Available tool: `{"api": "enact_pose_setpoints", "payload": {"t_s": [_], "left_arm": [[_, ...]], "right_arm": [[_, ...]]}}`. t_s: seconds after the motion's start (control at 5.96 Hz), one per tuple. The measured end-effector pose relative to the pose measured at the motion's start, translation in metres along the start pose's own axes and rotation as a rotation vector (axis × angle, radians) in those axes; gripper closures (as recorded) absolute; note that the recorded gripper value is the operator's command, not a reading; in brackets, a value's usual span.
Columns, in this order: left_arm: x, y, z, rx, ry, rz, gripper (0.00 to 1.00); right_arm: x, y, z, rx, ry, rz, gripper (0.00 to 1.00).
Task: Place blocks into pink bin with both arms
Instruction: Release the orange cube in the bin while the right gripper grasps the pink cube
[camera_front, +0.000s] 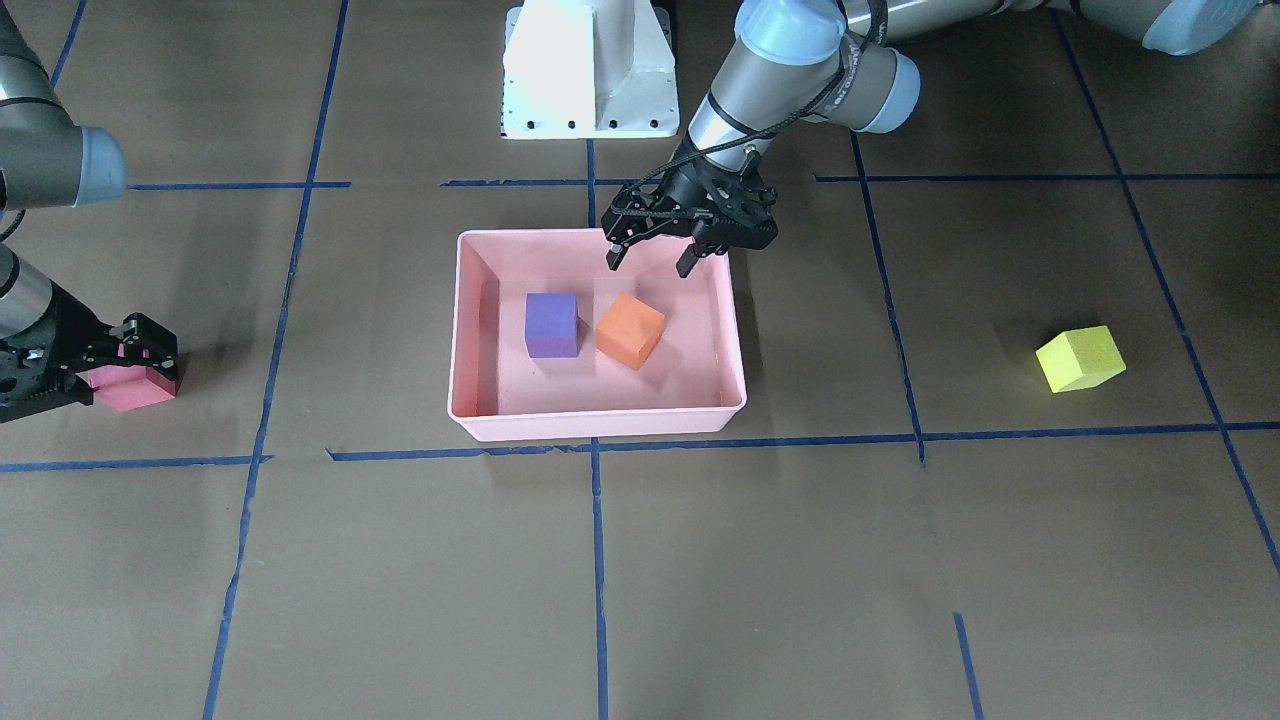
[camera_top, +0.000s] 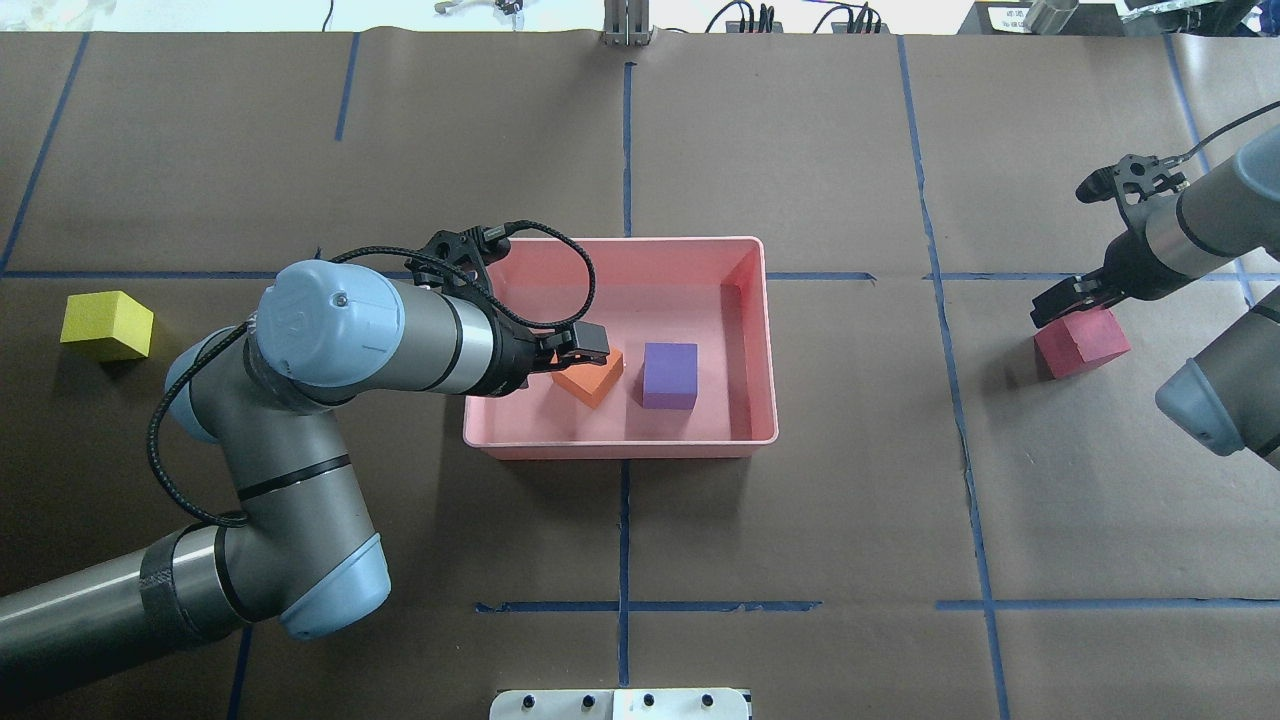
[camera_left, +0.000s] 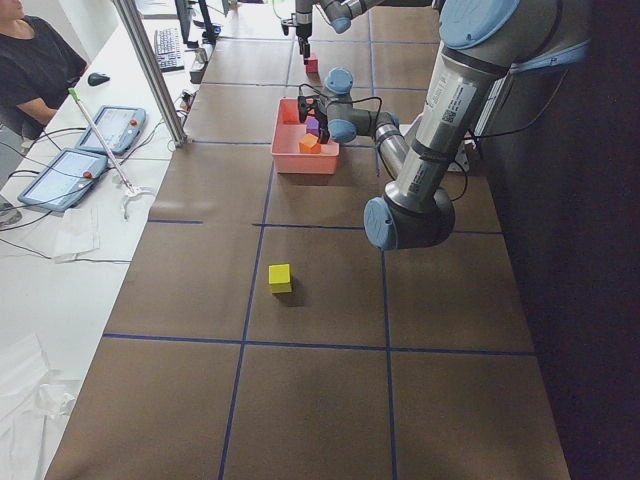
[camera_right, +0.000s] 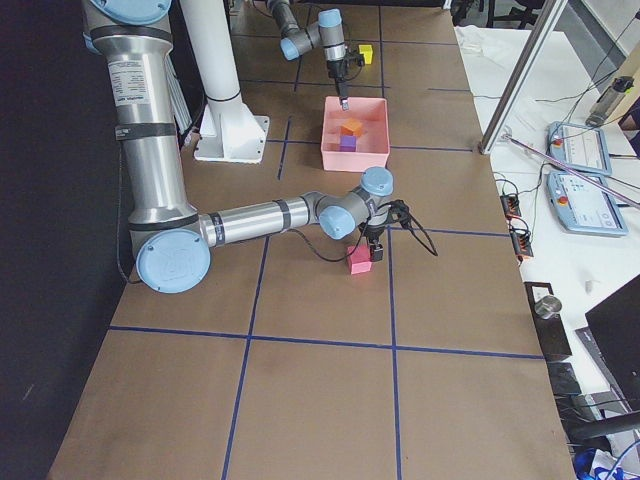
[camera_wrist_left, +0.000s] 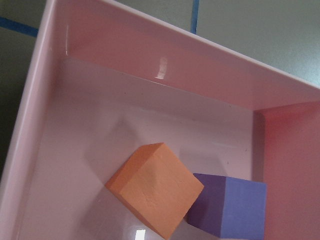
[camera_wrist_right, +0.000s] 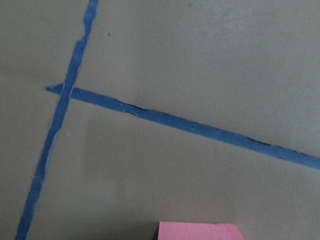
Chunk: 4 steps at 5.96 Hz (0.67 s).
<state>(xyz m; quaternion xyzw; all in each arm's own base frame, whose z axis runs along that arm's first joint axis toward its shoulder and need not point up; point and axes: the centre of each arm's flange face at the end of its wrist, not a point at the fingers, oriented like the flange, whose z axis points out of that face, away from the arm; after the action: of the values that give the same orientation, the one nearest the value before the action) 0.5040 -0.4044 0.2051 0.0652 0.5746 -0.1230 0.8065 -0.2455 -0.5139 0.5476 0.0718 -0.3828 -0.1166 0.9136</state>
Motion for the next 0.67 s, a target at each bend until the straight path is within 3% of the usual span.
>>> {"api": "enact_pose_setpoints", "payload": {"t_s": [0.34, 0.5, 0.67], "left_arm": [[0.0012, -0.0002, -0.0028, 0.003, 0.005, 0.000, 0.00], [0.0011, -0.0007, -0.0032, 0.005, 0.006, 0.000, 0.00], [0.0015, -0.0015, -0.0048, 0.010, 0.008, 0.000, 0.00]], "right_arm": [[-0.0001, 0.0099, 0.0084, -0.024, 0.001, -0.007, 0.01], [0.0007, 0.0123, 0.0110, -0.030, 0.005, -0.007, 0.18], [0.0027, 0.0170, 0.0148, -0.039, 0.011, -0.006, 0.82]]}}
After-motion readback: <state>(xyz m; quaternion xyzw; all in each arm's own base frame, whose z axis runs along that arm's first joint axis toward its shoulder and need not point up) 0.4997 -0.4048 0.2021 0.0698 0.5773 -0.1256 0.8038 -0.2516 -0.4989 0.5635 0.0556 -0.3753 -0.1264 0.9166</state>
